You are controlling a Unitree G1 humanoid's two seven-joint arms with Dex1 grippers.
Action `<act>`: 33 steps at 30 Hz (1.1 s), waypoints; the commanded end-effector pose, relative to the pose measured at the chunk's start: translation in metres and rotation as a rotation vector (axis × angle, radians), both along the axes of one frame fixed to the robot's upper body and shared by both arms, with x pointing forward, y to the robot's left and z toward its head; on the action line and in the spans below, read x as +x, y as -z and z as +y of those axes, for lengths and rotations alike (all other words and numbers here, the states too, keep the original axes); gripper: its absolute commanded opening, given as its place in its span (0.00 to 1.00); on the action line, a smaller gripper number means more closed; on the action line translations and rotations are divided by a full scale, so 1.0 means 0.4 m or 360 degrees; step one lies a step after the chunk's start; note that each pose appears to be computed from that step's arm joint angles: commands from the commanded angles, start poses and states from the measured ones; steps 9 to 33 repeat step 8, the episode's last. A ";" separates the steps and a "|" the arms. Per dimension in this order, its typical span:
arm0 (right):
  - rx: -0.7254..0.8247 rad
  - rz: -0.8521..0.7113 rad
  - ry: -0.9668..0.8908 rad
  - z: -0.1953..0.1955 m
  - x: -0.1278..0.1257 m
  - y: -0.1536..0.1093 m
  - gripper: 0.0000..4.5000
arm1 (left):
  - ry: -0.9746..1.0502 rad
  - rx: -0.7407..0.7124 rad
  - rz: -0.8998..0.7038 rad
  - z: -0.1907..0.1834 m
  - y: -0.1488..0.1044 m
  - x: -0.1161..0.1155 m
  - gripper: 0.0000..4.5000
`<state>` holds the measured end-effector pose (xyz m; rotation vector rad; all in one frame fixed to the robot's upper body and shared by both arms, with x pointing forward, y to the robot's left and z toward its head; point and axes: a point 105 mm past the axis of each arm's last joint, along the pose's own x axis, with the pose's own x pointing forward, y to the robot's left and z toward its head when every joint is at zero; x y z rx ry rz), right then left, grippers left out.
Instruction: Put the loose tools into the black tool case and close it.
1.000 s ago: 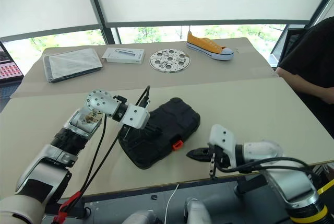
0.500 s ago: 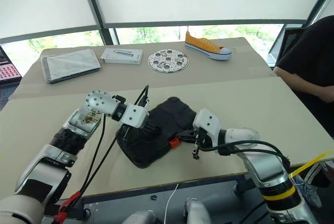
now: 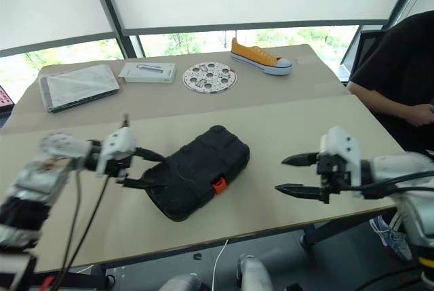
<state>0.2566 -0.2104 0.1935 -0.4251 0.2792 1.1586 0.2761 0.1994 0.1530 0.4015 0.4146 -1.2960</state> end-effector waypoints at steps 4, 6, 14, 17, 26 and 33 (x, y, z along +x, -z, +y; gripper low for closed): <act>0.0052 -0.0024 -0.0037 -0.083 0.008 -0.073 0.93 | -0.0429 -0.0156 0.0031 0.137 -0.100 -0.117 0.91; 0.0070 -0.0019 -0.0076 -0.072 0.012 -0.077 0.93 | -0.0486 -0.0137 0.0023 0.152 -0.090 -0.135 0.91; 0.0106 -0.0025 -0.0103 -0.056 0.019 -0.083 0.93 | -0.0520 -0.0125 0.0018 0.157 -0.080 -0.148 0.91; 0.0106 -0.0025 -0.0103 -0.056 0.019 -0.083 0.93 | -0.0520 -0.0125 0.0018 0.157 -0.080 -0.148 0.91; 0.0106 -0.0025 -0.0103 -0.056 0.019 -0.083 0.93 | -0.0520 -0.0125 0.0018 0.157 -0.080 -0.148 0.91; 0.0106 -0.0025 -0.0103 -0.056 0.019 -0.083 0.93 | -0.0520 -0.0125 0.0018 0.157 -0.080 -0.148 0.91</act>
